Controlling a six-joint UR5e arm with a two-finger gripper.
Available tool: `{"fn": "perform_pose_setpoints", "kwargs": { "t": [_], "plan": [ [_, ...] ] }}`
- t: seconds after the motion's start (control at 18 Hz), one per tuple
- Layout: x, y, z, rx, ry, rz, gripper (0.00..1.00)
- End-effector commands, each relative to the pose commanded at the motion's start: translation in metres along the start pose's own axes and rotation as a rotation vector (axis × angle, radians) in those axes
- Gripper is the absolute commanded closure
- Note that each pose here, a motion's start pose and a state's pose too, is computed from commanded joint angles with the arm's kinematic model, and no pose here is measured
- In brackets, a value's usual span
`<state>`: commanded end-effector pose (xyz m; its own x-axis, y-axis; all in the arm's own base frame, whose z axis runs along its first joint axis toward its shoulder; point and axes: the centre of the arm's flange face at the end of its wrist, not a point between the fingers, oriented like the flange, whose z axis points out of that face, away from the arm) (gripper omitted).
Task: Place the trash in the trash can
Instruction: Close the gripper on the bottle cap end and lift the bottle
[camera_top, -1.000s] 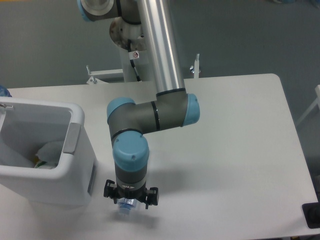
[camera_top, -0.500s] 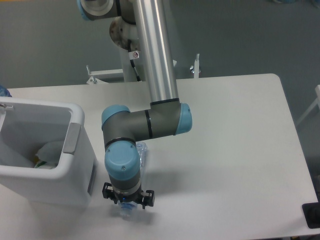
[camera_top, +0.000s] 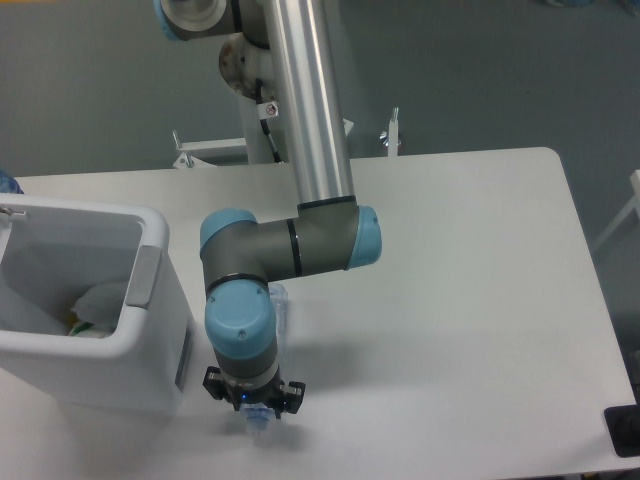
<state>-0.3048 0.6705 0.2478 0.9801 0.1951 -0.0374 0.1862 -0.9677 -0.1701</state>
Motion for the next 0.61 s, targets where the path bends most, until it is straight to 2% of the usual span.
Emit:
{"fn": "perform_pose_setpoints", "kwargs": {
  "t": [0.11,0.39,0.61],
  "plan": [
    [-0.028,-0.004,-0.026,0.049,-0.013,-0.028,0.85],
    [-0.085,-0.021,-0.095,0.234,0.043,-0.090,0.85],
    [-0.091,-0.022,-0.170,0.393,0.121,-0.097,0.85]
  ]
}}
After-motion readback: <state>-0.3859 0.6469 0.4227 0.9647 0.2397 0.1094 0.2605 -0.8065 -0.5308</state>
